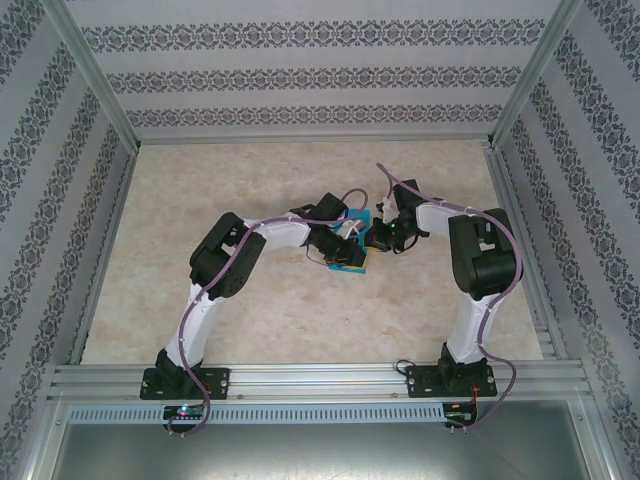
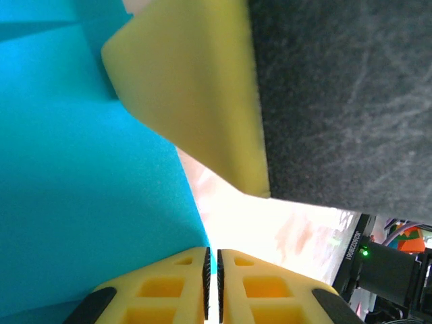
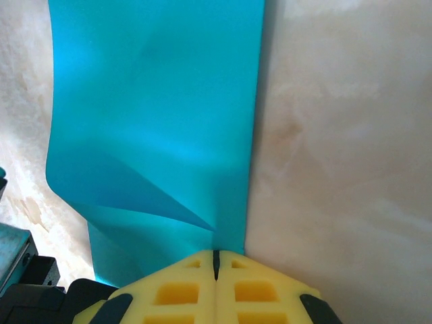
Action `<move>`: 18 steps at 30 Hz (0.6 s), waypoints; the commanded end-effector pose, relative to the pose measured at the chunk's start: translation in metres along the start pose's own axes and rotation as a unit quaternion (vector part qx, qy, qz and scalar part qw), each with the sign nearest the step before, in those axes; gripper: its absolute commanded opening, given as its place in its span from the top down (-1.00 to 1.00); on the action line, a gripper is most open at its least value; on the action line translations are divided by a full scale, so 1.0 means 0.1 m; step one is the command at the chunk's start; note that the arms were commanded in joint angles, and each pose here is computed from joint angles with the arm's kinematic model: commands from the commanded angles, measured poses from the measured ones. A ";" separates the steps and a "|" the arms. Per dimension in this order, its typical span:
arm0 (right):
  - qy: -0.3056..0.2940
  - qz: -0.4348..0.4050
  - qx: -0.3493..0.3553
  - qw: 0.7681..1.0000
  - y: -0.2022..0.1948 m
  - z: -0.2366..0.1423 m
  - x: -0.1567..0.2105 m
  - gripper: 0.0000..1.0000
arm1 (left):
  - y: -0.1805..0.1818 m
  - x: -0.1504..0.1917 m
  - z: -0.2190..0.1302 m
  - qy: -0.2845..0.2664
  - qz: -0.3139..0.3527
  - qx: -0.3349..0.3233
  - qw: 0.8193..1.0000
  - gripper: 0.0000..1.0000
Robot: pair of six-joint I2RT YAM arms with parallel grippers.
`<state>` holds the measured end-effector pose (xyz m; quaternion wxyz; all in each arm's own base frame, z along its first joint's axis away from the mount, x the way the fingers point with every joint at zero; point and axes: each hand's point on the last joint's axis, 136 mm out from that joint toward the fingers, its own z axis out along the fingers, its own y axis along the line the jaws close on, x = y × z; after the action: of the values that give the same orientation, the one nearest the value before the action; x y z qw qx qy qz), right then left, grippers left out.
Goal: Fold a paper plane with a square sheet of paper (pick it up from the middle)
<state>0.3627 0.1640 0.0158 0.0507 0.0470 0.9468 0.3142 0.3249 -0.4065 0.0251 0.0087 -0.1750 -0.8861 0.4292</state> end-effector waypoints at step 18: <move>0.030 -0.001 0.043 0.999 -0.17 0.09 0.20 1.00 | -0.26 -0.14 -0.35 -0.032 0.005 0.025 0.999 0.65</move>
<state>0.3601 0.1661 0.0158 0.0473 0.0416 0.9475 0.3135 0.3213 -0.4040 0.0378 0.0071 -0.1717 -0.8816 0.4397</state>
